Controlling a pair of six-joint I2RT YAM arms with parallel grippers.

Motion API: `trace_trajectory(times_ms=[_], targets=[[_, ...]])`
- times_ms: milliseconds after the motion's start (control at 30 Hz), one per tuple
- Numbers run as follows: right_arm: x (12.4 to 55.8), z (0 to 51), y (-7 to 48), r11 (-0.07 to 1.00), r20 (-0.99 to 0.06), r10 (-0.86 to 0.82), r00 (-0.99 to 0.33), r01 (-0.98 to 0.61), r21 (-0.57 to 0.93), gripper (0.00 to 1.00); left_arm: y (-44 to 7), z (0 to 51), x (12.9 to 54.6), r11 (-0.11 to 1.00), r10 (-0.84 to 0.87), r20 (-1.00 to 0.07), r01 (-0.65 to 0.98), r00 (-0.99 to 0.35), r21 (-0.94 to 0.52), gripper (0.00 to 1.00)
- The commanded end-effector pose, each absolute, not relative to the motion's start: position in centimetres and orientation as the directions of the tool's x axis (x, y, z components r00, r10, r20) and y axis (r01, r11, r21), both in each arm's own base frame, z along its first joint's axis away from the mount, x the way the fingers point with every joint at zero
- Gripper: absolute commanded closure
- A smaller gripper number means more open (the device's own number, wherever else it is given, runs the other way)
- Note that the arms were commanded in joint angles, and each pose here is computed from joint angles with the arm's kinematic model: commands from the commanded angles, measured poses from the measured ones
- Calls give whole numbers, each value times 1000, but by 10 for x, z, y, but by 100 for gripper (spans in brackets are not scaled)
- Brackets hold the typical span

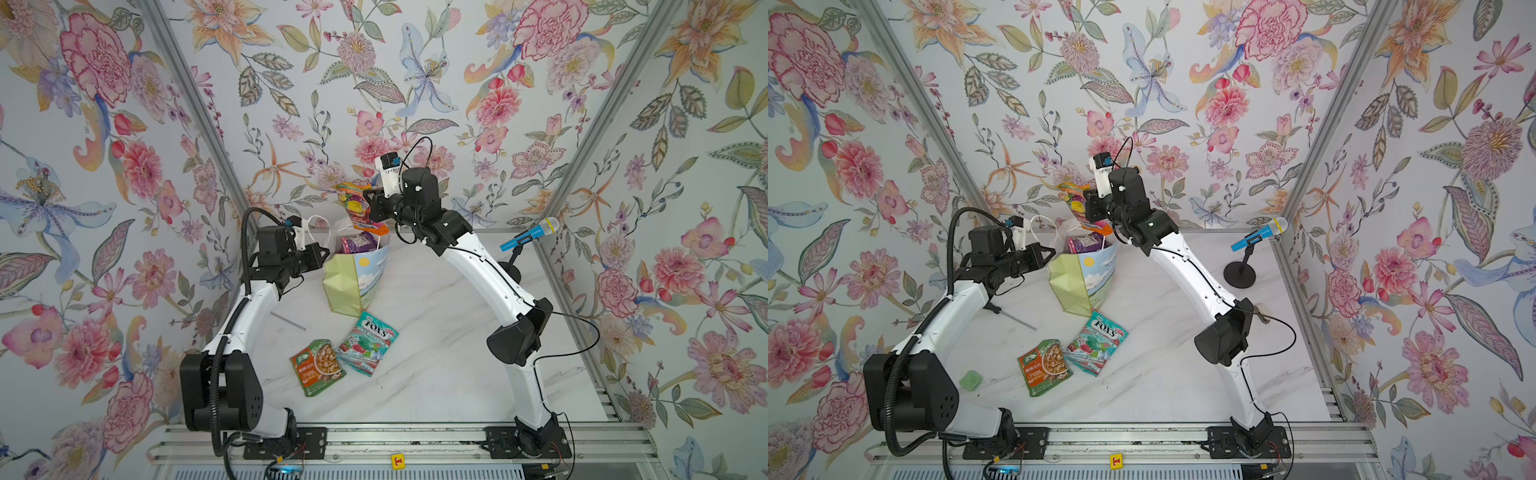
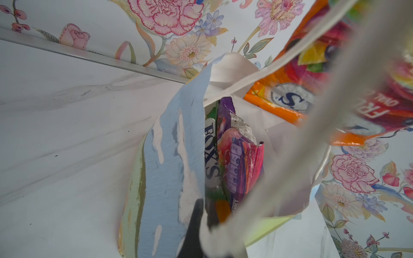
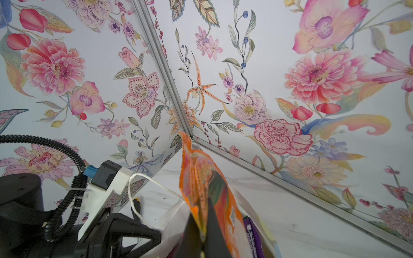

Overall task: Place the snacks into the paper bag
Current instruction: 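Lower the orange pack into the bag opening with the right gripper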

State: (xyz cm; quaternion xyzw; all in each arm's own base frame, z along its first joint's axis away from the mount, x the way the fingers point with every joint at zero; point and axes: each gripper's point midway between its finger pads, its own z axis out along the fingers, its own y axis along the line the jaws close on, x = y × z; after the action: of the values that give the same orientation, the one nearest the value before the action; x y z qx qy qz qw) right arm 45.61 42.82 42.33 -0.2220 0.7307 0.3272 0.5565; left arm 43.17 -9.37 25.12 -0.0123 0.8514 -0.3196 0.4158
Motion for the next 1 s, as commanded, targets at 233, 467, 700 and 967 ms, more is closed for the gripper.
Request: trace_trajectory(times_ms=[233,467,700,967], targets=[[456,425,450,625,-980,19,-198,-763,166,100,-91,255,430,798,-289,-689,230,-665,-557,100],[462,417,459,611,-994,-42,-105,-789,57,100,-91,257,430,797,-290,-691,232,-662,-557,100],[476,419,457,622,-998,-64,-22,-783,-23,100,-91,257,429,799,-286,-693,234,-662,-554,100],[476,420,462,574,-999,-28,-37,-819,14,100,-91,258,430,799,-288,-693,233,-661,-554,100]])
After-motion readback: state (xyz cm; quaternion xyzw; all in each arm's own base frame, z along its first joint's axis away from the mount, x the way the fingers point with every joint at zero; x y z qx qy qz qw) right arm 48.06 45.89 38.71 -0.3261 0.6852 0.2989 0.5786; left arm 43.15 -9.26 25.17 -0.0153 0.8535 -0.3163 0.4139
